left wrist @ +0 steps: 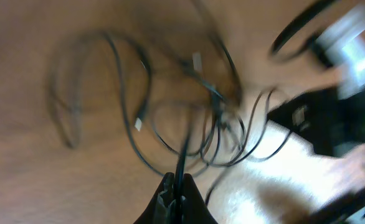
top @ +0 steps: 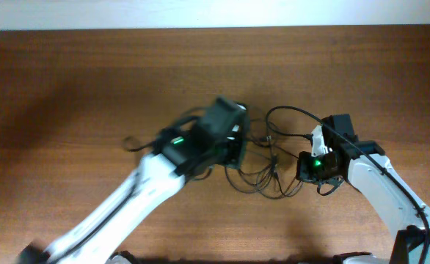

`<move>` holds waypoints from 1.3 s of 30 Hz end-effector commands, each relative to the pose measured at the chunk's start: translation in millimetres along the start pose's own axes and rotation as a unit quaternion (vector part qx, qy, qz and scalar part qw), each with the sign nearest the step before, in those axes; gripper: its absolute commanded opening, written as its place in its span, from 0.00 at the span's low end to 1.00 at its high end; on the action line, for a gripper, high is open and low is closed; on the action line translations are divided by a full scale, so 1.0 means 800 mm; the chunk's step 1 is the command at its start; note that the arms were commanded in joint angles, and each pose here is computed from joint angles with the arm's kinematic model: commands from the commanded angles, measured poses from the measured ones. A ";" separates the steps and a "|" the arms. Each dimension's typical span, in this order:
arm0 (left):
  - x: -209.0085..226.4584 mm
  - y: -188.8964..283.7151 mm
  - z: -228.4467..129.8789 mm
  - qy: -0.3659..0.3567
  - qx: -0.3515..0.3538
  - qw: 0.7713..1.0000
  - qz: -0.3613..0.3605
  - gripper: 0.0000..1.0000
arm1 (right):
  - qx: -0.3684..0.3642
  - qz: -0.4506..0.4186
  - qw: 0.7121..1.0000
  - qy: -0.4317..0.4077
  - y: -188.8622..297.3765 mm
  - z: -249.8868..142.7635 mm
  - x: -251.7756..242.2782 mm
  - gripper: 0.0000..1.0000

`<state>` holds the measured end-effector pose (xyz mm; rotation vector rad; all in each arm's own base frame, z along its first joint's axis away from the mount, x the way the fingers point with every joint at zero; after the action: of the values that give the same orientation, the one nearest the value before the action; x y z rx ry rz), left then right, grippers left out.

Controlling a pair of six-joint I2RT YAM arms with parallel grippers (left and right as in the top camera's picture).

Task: Untangle cables

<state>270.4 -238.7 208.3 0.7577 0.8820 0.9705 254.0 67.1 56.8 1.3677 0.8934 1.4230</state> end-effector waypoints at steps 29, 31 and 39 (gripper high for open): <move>0.102 0.337 0.048 0.110 -0.460 0.874 0.113 0.00 | -0.005 -0.044 0.999 0.002 -0.001 0.001 -0.019 0.85; 0.095 0.370 0.057 0.125 -0.511 0.847 0.079 0.00 | -0.005 -0.044 0.999 0.002 -0.001 0.001 -0.019 0.90; 0.083 0.385 0.066 0.125 -0.535 0.834 0.043 0.00 | -0.004 -0.044 0.999 0.002 -0.001 0.001 -0.019 0.99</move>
<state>226.0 -71.0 471.4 -0.3049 0.3890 1.4555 256.1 55.4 54.4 1.3010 0.9285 1.3770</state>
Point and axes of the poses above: each gripper's point midway between its finger pads, its own y axis back along the fingers, its own x axis along the line the jaws close on, z = x × y, the point moved 2 cm from there along y, back along the fingers, and after that the axes turned 4 degrees about y, right-handed, at the moved point
